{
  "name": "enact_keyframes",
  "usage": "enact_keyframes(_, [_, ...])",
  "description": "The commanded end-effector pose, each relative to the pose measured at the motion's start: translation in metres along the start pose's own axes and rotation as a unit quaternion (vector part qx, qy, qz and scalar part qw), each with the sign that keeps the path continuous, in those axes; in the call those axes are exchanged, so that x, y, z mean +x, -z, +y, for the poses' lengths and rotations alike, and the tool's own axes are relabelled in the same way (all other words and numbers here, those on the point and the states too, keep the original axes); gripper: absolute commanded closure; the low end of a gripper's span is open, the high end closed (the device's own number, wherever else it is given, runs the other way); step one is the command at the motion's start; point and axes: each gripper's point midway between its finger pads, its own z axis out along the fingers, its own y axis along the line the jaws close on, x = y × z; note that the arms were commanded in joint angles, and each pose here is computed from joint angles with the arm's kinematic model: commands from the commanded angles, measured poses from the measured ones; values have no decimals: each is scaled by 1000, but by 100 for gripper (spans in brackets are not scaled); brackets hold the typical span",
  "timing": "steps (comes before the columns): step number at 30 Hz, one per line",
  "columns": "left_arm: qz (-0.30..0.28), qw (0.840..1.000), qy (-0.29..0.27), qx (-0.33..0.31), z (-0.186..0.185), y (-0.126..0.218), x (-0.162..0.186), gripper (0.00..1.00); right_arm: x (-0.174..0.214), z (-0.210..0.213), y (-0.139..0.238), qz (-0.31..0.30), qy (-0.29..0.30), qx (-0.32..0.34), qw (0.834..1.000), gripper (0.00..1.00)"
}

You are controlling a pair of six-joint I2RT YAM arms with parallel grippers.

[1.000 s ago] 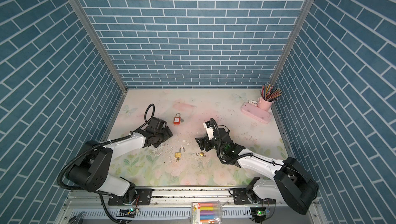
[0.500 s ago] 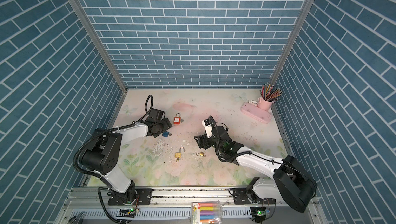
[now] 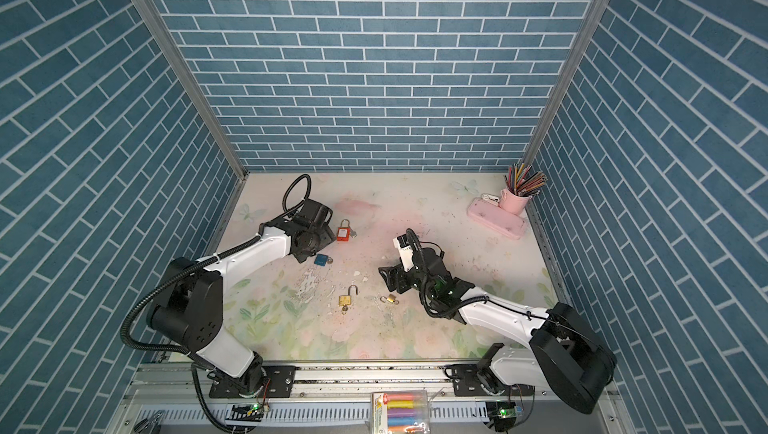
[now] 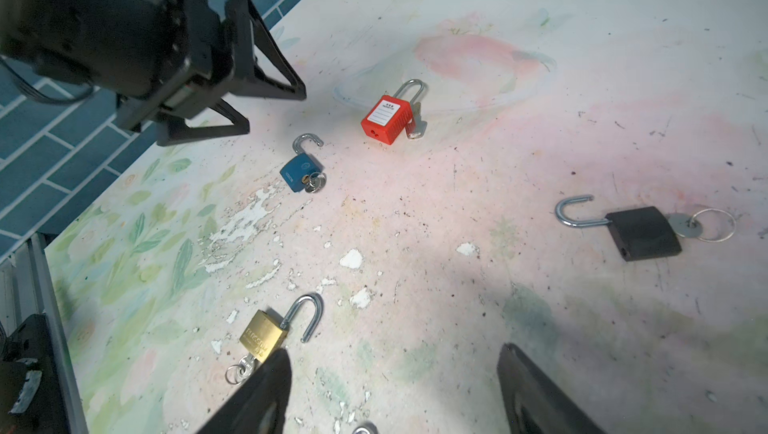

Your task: Lock with the key

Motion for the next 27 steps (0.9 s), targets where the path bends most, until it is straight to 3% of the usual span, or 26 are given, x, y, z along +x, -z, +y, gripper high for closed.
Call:
enact_keyframes(1, [27, 992, 79, -99, 35, 3, 15, 18, -6, 5, 3, -17, 3, -10, 1000, 22])
enact_keyframes(4, [54, 981, 130, -132, 37, 0, 26, 24, -4, 5, 5, -19, 7, -9, 1000, 22])
enact_keyframes(9, [56, 971, 182, -142, 29, -7, 28, 24, -3, 5, 8, -21, 19, -11, 1000, 21])
enact_keyframes(27, [81, 954, 208, -202, 29, -49, 45, 27, 0, 8, 7, -21, 20, -24, 999, 22])
